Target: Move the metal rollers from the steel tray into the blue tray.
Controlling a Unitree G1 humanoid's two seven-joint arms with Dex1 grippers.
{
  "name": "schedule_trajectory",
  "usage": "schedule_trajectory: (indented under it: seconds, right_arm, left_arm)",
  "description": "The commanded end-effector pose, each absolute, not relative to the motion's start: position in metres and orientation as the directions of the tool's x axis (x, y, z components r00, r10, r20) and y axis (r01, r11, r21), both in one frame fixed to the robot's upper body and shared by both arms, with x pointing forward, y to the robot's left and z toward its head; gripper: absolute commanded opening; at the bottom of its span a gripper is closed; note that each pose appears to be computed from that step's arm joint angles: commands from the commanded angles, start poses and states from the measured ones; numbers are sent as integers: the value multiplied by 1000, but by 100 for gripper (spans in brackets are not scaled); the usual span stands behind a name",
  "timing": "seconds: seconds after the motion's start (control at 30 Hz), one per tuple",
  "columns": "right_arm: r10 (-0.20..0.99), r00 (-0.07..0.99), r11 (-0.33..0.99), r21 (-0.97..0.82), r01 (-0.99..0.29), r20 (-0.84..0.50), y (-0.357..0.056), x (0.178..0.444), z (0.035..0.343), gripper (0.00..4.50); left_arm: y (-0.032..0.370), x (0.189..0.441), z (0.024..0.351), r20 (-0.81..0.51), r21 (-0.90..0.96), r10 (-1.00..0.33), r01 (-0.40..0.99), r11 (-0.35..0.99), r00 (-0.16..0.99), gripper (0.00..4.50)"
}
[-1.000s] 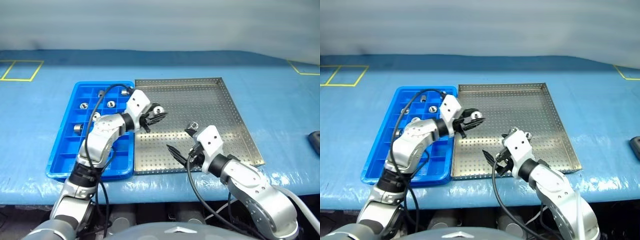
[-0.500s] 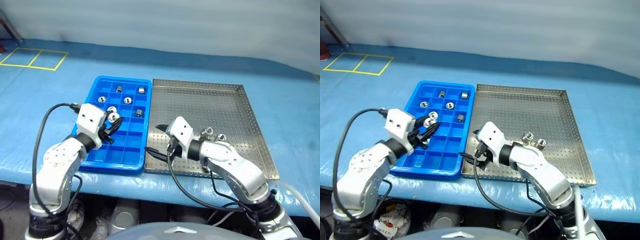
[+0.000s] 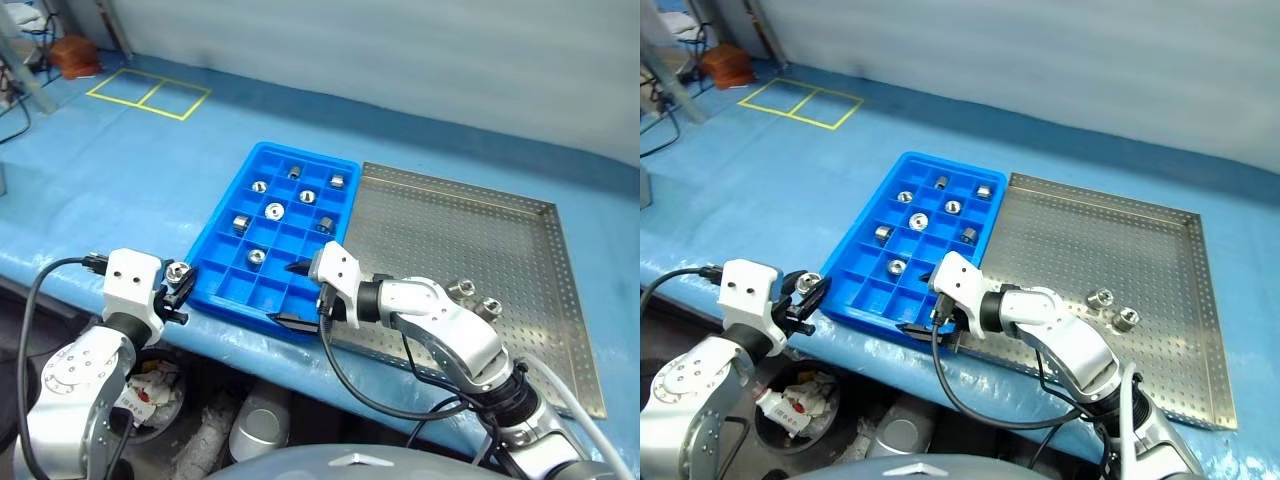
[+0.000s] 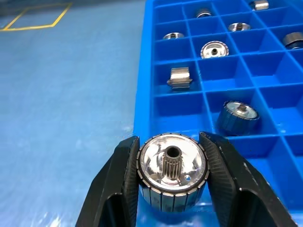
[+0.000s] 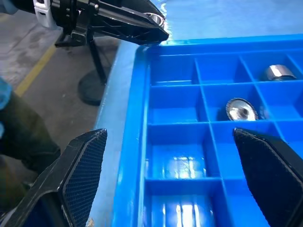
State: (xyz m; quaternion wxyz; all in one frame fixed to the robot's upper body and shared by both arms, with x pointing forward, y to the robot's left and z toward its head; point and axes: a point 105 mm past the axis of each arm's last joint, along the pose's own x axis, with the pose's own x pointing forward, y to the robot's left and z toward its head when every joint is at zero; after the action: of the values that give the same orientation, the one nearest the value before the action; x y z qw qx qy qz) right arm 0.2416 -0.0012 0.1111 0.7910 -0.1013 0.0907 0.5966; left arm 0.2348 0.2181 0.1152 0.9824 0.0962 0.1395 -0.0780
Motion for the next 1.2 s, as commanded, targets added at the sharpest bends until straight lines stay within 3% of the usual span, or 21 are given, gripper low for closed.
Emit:
schedule_trajectory:
  seconds: [0.03, 0.37, 0.8, 1.2]
  right_arm:
    - [939, 266, 250, -96, -963, -220, 2, 240, 125, 450]
    - [923, 325, 311, -96, -946, -206, -5, 239, 126, 450]
    - [887, 421, 409, -100, -907, -188, -15, 239, 127, 450]
    - [853, 486, 478, -88, -874, -190, -25, 237, 125, 450]
  left_arm:
    - [213, 237, 130, -215, 169, -141, 179, 969, 966, 168]
    - [191, 257, 153, -124, 155, -267, 285, 946, 956, 168]
    - [157, 282, 139, -194, 128, -427, 454, 882, 883, 168]
    - [178, 283, 120, -281, 122, -336, 380, 917, 899, 168]
